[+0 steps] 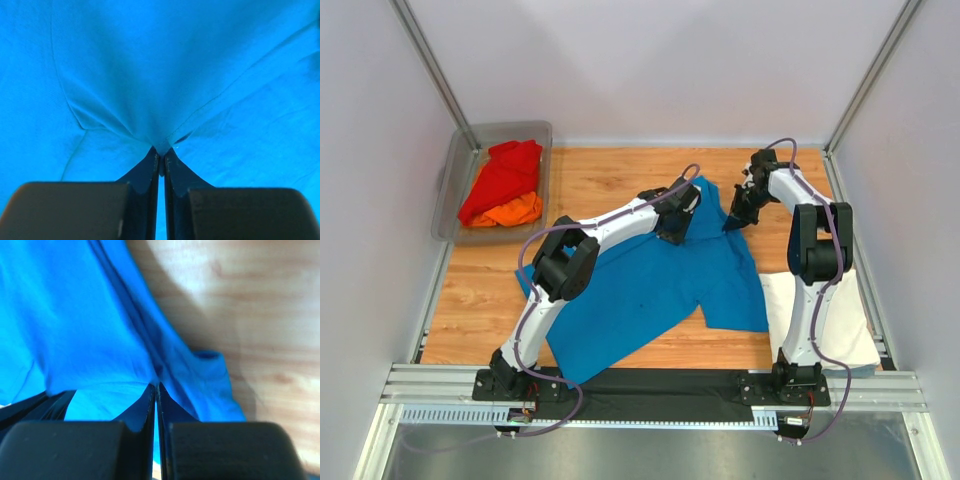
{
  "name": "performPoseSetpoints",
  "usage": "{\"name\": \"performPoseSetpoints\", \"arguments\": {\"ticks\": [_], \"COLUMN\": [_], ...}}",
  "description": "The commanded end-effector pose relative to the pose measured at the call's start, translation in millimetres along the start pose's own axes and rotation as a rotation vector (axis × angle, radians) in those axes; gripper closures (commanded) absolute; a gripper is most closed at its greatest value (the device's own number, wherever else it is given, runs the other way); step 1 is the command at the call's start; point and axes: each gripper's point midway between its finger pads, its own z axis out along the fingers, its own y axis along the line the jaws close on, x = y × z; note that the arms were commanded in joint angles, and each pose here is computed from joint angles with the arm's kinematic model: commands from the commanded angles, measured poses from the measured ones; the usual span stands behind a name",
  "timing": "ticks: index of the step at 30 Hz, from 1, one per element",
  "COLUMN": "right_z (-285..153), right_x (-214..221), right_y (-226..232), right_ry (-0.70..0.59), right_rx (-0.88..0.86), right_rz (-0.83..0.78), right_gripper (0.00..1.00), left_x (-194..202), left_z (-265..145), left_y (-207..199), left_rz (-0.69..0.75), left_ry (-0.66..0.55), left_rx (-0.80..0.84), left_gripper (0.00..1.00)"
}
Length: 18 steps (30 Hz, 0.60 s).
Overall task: Fold and stack the t-shirts
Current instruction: Fold the tshirt
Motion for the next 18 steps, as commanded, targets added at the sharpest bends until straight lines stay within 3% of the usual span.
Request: {"name": "performPoseSetpoints", "arguments": {"ticks": [1, 8, 12, 14, 18], "right_z": [-38, -37, -30, -32, -39], "right_x": [-4, 12, 13, 14, 12], "right_y": [9, -10, -24, -29, -29], "right_ry": [-0.051, 0.008, 0.035, 0.044, 0.025], "right_rx": [0.008, 0.073, 0.114, 0.138, 0.154], "right_rz": [0.022, 0.061, 0.074, 0.074, 0.06], "right_gripper": [1.0, 1.0, 0.96, 0.87, 0.75], "left_x": [-6, 5, 11, 12, 4], "left_z": [-27, -44, -54, -69, -99], "left_y": [-10, -13, -33, -44, -51], "left_rz": [0.031, 0.03, 0.046, 0.05, 0.071], "left_ry": [0.009, 0.043, 0.066, 0.046, -0.029], "left_rx": [0.041, 0.075, 0.203, 0.284, 0.371], "left_gripper": [0.93, 0.88, 0.69, 0.56, 0.46]}}
